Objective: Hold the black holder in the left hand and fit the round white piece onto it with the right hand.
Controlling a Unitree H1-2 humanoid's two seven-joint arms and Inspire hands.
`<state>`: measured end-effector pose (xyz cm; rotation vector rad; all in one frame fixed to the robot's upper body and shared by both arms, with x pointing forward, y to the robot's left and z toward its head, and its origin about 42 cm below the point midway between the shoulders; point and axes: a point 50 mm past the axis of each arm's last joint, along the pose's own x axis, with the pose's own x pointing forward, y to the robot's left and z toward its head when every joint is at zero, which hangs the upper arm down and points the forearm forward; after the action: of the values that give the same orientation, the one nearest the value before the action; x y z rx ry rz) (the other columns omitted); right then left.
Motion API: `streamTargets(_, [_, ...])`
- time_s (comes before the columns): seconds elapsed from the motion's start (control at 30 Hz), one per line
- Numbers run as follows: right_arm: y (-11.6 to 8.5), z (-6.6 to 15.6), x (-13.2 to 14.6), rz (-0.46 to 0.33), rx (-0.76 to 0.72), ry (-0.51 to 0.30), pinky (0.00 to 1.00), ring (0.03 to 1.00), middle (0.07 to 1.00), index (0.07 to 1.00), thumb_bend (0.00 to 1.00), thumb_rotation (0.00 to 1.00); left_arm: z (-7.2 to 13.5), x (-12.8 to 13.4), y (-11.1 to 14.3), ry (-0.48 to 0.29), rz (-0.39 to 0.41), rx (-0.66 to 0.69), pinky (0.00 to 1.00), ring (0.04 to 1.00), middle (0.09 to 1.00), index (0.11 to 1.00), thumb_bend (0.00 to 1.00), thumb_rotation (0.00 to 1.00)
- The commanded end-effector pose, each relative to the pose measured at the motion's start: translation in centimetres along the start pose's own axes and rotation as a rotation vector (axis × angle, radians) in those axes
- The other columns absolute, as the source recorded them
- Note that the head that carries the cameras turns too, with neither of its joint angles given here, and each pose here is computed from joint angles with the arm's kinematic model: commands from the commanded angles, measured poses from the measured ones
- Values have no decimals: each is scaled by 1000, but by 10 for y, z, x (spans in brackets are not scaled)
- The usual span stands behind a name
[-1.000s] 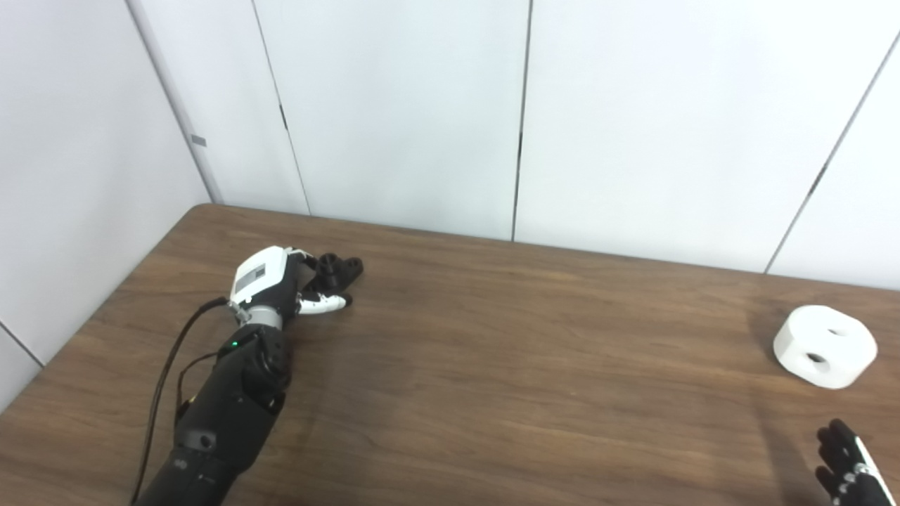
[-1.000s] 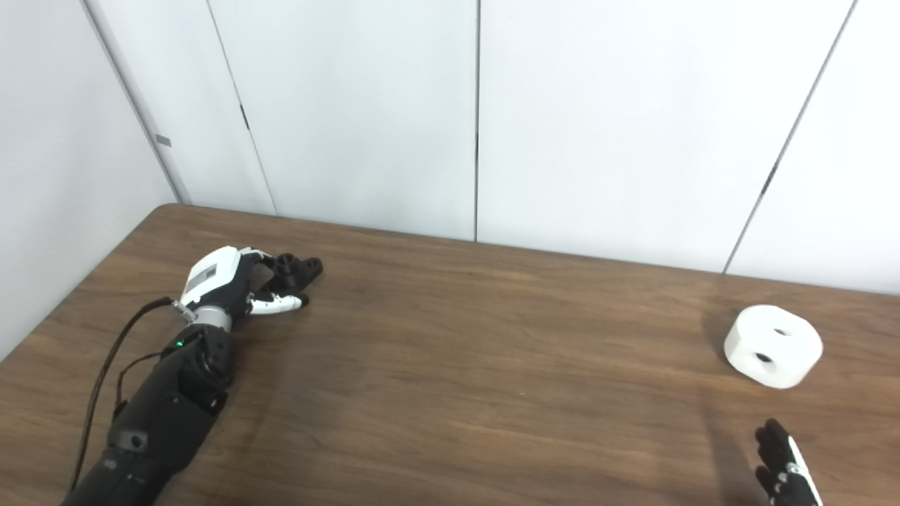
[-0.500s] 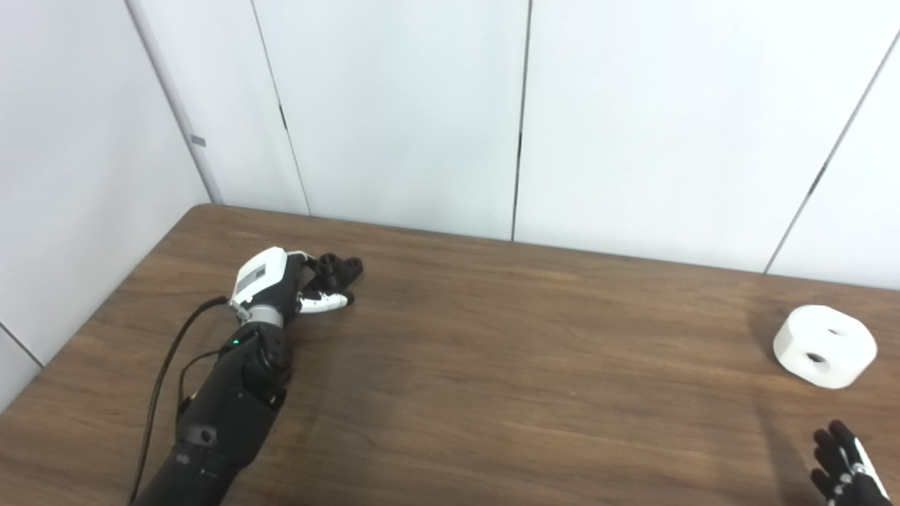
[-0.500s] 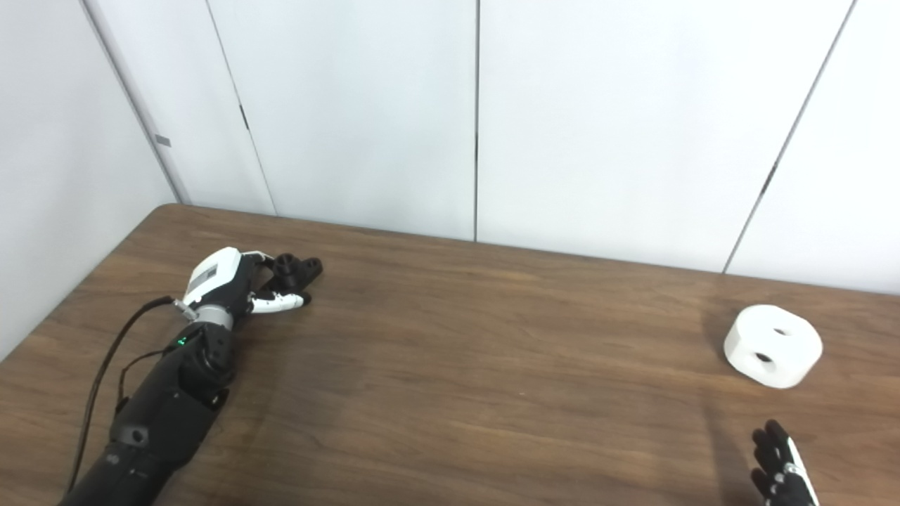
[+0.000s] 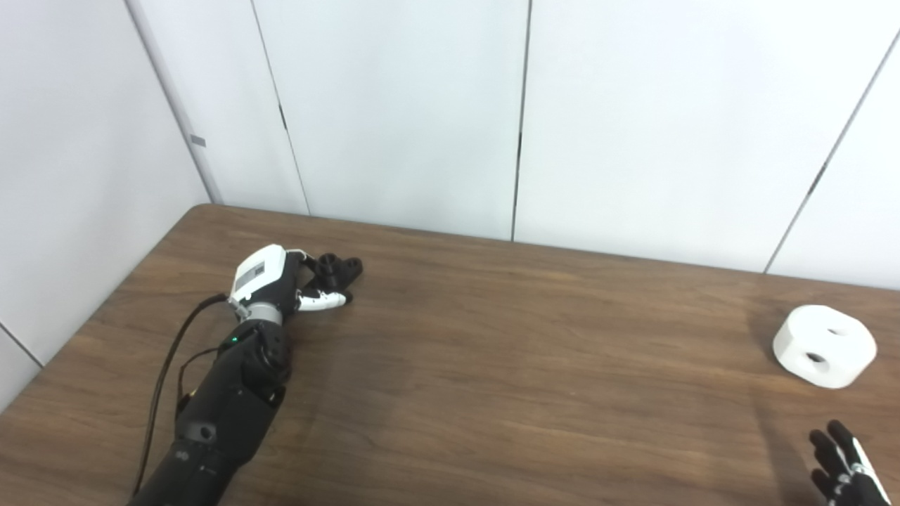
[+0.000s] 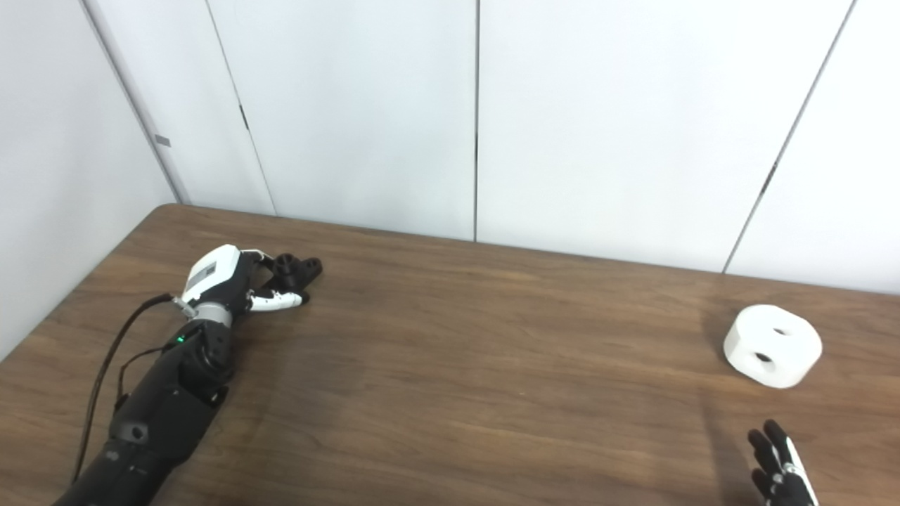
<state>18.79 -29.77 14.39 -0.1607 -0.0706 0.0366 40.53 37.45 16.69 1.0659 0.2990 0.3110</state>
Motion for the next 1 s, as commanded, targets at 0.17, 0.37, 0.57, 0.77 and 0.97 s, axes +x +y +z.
streamTargets(0.17, [-2,14,0,-2,-1,-69,1000,1000,972,987,653,1000,10,12,27,-33,118,6,943,935,863,586,711,166])
streamTargets(0.37, [-2,16,-1,6,4,-77,1000,1000,979,998,629,1000,13,11,24,-54,133,-30,965,920,847,489,524,58])
streamTargets(0.57, [-4,15,-2,9,0,-74,1000,1000,975,1000,637,1000,15,12,21,-61,133,-56,966,914,840,487,518,44])
streamTargets(0.77, [-4,16,-3,5,1,-70,1000,1000,971,997,638,1000,15,11,19,-63,125,-72,966,919,835,486,518,41])
streamTargets(0.97, [-4,16,-2,6,-6,-70,1000,1000,973,998,643,1000,16,9,17,-88,117,-59,982,907,815,487,518,41])
